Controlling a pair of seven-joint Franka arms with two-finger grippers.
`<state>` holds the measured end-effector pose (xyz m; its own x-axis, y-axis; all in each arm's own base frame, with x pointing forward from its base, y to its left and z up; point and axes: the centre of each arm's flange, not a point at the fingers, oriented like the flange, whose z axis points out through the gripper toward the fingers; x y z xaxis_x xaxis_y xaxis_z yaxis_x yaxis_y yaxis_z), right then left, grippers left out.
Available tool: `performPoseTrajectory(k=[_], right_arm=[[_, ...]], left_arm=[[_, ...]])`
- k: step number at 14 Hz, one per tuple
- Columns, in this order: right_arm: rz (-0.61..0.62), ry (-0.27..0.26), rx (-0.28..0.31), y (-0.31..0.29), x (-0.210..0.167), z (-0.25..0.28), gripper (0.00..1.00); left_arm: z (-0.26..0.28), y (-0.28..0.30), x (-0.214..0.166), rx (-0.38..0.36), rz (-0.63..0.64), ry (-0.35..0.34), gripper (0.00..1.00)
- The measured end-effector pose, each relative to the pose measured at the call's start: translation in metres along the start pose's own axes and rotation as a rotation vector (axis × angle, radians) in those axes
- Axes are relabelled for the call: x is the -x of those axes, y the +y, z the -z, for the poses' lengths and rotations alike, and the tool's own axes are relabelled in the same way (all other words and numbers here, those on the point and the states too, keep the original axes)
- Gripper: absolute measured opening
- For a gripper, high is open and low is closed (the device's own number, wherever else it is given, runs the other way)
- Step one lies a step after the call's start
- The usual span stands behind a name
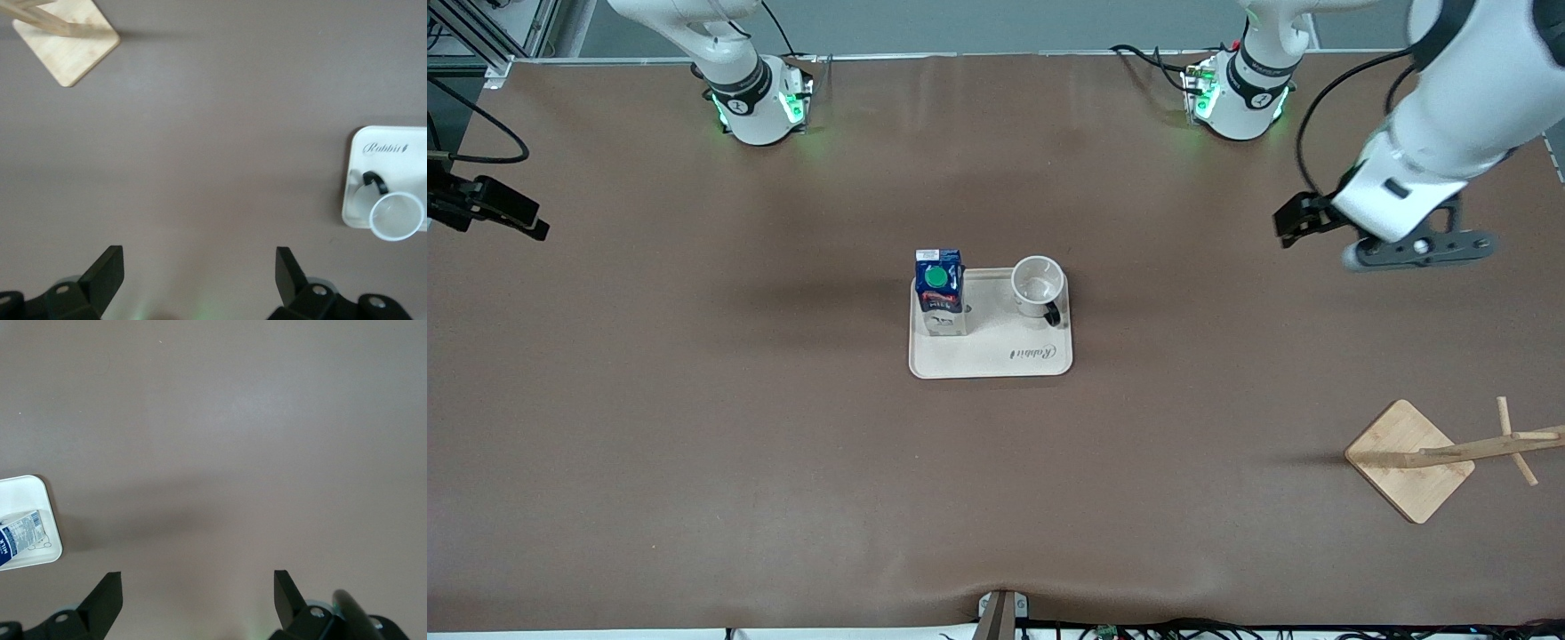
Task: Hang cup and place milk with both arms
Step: 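Move the left gripper toward the white mug on the tray, then lower the left gripper and grasp the white mug by its rim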
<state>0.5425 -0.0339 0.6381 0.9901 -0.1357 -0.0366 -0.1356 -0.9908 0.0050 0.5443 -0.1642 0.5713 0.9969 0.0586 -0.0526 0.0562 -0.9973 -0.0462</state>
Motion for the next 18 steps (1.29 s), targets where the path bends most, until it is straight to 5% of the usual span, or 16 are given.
performPoseTrajectory(k=[12, 18], right_arm=[[-0.001, 0.0, 0.0, 0.001, -0.001, 0.0, 1.0], [-0.001, -0.002, 0.0, 0.001, -0.001, -0.001, 1.0]], left_arm=[[-0.158, 0.173, 0.066, 0.089, 0.189, 0.036, 1.0], [-0.243, 0.241, 0.096, 0.069, 0.291, 0.033, 1.0]])
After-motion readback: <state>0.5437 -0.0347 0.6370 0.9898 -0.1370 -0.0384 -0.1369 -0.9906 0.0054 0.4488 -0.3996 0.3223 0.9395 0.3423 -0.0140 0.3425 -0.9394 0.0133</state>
